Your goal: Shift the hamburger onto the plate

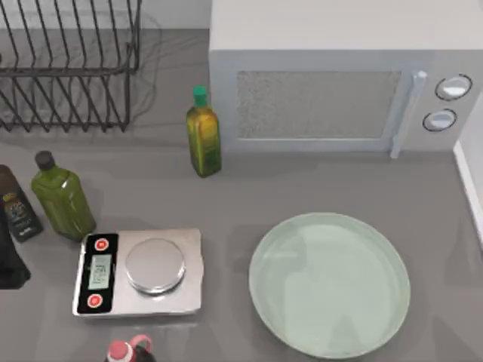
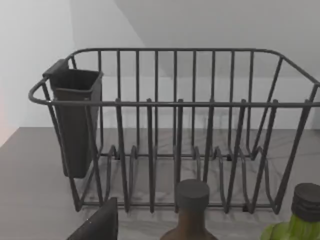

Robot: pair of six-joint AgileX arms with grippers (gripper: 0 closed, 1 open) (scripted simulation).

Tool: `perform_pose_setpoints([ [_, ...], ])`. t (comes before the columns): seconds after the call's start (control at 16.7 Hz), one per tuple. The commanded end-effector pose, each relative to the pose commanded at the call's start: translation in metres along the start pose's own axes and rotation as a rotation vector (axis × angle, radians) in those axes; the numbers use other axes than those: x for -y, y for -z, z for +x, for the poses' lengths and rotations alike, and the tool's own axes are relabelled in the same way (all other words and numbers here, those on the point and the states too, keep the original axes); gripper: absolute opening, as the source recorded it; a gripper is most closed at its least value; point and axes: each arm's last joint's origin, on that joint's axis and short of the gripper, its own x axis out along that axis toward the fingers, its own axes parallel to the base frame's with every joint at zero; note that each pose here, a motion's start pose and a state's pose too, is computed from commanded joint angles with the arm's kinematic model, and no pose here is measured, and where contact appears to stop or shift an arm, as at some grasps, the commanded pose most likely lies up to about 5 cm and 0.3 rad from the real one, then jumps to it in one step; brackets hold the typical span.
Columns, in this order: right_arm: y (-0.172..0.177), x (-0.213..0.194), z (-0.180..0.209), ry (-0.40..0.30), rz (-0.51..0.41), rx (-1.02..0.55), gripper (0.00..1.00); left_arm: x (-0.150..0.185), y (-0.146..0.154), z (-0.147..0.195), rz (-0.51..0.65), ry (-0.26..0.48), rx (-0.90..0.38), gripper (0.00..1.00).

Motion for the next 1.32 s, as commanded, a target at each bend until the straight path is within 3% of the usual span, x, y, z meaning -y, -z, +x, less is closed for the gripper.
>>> perform_pose_setpoints([
  [0.3,-0.006,0.0,0.001,-0.004,-0.065,-0.077,1.0,0.0,0.0,0.0,0.0,0.0,0.0,1.0],
  [0.6,-0.02,-0.002,0.015,-0.09,-0.321,-0.451,1.0,0.0,0.0,0.0,0.0,0.0,0.0,1.0],
  [0.78,-0.02,-0.004,0.034,-0.229,-0.494,-0.775,1.0,0.0,0.0,0.0,0.0,0.0,0.0,1.0],
  [0.96,-0.015,-0.006,0.054,-0.421,-0.636,-1.068,1.0,0.0,0.0,0.0,0.0,0.0,0.0,1.0],
  [1.14,-0.014,-0.008,0.073,-0.609,-0.735,-1.263,1.0,0.0,0.0,0.0,0.0,0.0,0.0,1.0],
  [1.32,-0.013,-0.009,0.088,-0.754,-0.794,-1.37,1.0,0.0,0.0,0.0,0.0,0.0,0.0,1.0],
])
